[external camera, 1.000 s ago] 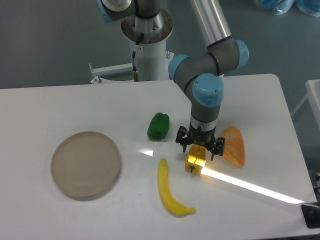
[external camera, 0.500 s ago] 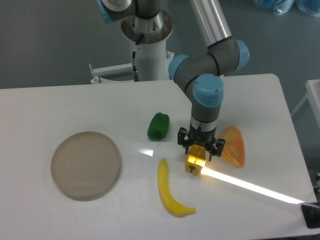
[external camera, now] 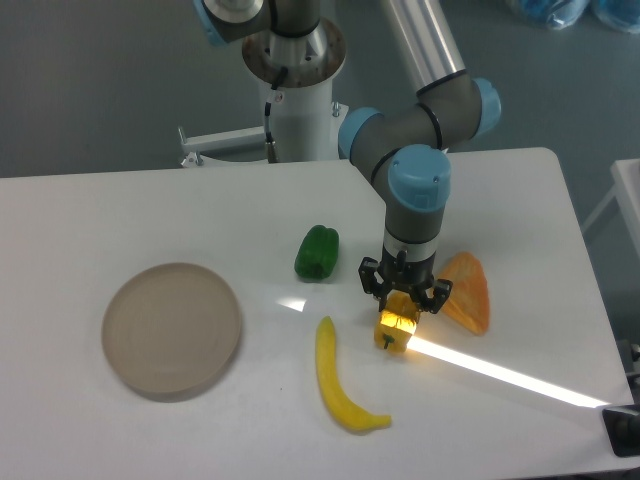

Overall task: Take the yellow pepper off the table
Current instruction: 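Close the gripper on the yellow bell pepper, then lift the held yellow pepper up off the table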

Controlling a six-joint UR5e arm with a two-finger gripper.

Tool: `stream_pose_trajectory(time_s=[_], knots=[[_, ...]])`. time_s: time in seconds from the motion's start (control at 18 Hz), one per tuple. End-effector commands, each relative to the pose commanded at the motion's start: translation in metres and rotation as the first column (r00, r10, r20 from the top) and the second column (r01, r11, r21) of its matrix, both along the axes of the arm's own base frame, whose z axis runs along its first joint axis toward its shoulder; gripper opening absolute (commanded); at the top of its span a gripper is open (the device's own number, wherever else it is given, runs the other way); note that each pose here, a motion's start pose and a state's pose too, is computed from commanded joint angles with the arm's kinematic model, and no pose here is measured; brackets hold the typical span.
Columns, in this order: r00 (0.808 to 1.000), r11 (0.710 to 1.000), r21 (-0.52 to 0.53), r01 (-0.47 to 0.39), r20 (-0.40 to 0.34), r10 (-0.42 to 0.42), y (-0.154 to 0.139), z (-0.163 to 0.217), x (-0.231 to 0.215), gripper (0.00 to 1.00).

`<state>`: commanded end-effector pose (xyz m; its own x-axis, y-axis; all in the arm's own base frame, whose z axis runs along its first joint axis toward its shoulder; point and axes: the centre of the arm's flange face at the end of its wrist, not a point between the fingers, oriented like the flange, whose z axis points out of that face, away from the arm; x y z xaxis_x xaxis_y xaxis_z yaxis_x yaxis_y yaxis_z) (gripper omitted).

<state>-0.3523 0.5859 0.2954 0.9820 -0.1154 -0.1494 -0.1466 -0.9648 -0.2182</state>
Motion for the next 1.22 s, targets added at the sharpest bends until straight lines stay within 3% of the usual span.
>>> stream_pose_trajectory(time_s=[0.17,0.61,1.22], knots=[[0.999,0.999,0.035,0.011,-0.043,-0.010,0.010,0.027,-0.008,0.45],[0.976,0.984,0.081,0.159,-0.166,-0.144,0.035,0.085,-0.015,0.45],[0.951,0.978,0.034,0.205,-0.245,-0.190,0.029,0.107,-0.020,0.45]])
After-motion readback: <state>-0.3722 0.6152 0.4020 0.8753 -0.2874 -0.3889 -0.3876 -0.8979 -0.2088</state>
